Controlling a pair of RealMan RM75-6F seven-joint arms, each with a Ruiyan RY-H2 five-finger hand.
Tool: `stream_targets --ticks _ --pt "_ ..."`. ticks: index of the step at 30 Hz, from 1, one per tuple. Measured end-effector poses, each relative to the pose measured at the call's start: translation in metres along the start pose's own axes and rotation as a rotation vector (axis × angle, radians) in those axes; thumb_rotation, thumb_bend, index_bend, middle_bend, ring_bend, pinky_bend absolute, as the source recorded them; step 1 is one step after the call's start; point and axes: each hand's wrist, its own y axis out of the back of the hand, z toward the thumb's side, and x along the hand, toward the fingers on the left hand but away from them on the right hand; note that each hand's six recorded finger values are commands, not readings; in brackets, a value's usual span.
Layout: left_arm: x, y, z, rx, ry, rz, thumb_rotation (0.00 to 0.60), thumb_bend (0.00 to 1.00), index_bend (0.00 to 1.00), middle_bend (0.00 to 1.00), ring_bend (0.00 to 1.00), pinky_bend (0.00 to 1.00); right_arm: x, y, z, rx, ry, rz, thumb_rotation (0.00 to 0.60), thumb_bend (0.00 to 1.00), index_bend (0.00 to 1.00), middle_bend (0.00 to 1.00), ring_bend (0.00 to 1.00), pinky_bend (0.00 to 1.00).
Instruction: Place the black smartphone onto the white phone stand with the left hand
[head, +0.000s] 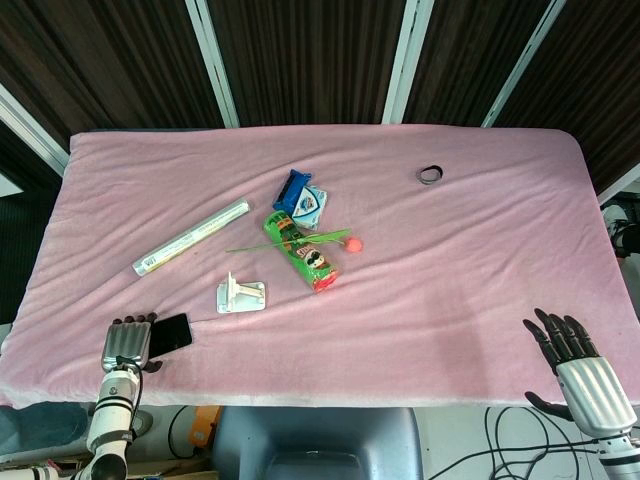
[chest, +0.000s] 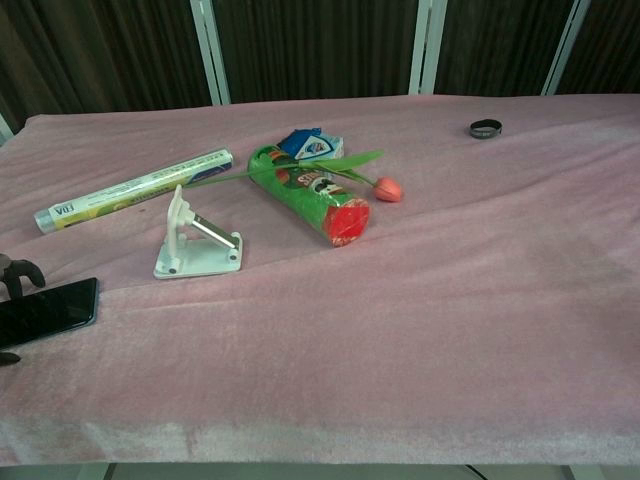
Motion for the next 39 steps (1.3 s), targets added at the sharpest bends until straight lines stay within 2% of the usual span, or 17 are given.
stream_targets --ticks 8,20,23,25,30,39 --pt "0.004 0.001 0.001 0.026 0.014 -0.011 0.526 0.18 0.23 0.32 0.23 0.26 0.001 0.001 0.001 -0.002 0.002 -0.005 0.600 0.15 0.00 0.00 0.00 0.00" --pt "0.011 0.005 0.005 0.035 0.016 -0.028 0.524 0.19 0.41 0.54 0.35 0.27 0.002 0.001 0.001 -0.003 0.000 -0.011 0.600 0.15 0.00 0.00 0.00 0.00" --pt "0.011 0.007 0.005 0.035 0.011 -0.019 0.570 0.21 0.48 0.62 0.41 0.27 0.002 0.001 0.001 -0.001 0.001 -0.010 0.600 0.15 0.00 0.00 0.00 0.00" --pt "0.011 0.009 0.006 0.033 0.001 -0.009 0.599 0.24 0.53 0.67 0.45 0.27 0.002 0.001 0.001 0.000 0.001 -0.009 0.600 0.15 0.00 0.00 0.00 0.00" --pt "0.006 0.016 0.010 -0.019 -0.059 0.021 0.600 0.32 0.59 0.72 0.51 0.29 0.002 0.001 0.000 -0.002 -0.002 -0.012 0.600 0.15 0.00 0.00 0.00 0.00" --pt "-0.010 0.039 -0.004 -0.141 -0.167 0.112 0.600 0.34 0.60 0.74 0.53 0.29 0.002 0.001 0.001 0.001 -0.005 -0.009 0.600 0.15 0.00 0.00 0.00 0.00"
